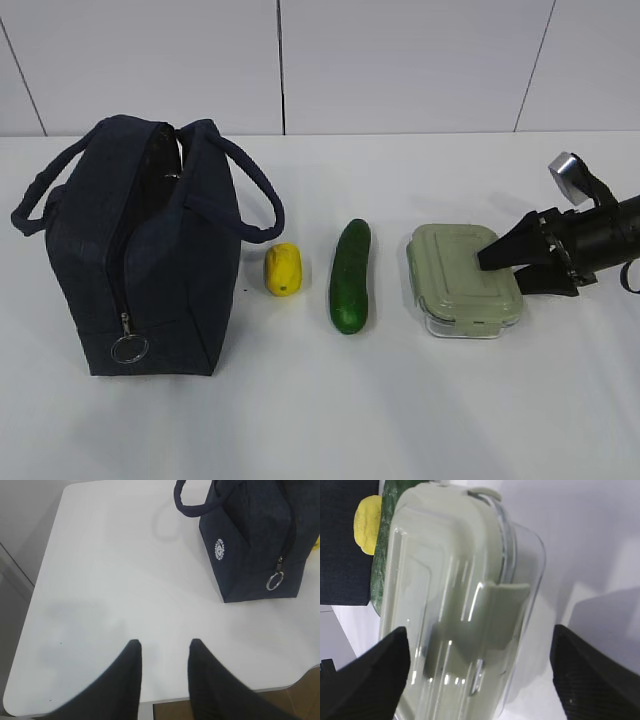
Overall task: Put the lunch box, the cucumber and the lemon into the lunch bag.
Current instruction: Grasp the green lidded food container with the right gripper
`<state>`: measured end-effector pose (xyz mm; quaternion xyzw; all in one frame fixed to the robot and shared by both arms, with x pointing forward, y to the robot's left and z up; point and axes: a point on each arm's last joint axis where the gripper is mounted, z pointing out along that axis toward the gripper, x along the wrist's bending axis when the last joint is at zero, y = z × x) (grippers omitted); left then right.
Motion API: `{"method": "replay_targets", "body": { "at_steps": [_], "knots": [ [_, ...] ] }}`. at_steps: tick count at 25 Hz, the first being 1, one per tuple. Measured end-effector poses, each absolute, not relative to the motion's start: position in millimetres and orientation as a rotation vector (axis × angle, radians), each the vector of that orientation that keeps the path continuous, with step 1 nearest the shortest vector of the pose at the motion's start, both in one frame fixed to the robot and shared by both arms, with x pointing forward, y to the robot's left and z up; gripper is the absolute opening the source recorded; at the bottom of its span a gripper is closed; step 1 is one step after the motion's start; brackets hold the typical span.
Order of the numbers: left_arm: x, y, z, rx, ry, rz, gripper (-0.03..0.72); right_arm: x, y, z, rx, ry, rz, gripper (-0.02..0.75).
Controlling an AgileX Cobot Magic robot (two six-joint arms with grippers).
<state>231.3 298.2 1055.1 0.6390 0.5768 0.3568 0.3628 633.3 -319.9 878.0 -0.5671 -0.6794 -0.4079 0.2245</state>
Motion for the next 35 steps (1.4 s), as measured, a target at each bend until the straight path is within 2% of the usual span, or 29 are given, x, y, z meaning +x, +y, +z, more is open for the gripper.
{"method": "replay_targets", "body": {
  "at_steps": [26,35],
  "knots": [
    [231.3,298.2,1055.1,1.645,1.485,0.919,0.225,637.9,-291.7,863.2,-1.48,-1.846,-1.16,0.659],
    [231.3,298.2,1055.1,1.645,1.485,0.919,0.225,636.7,-291.9,862.1,-1.466,-1.858,-1.142,0.596]
  ]
}}
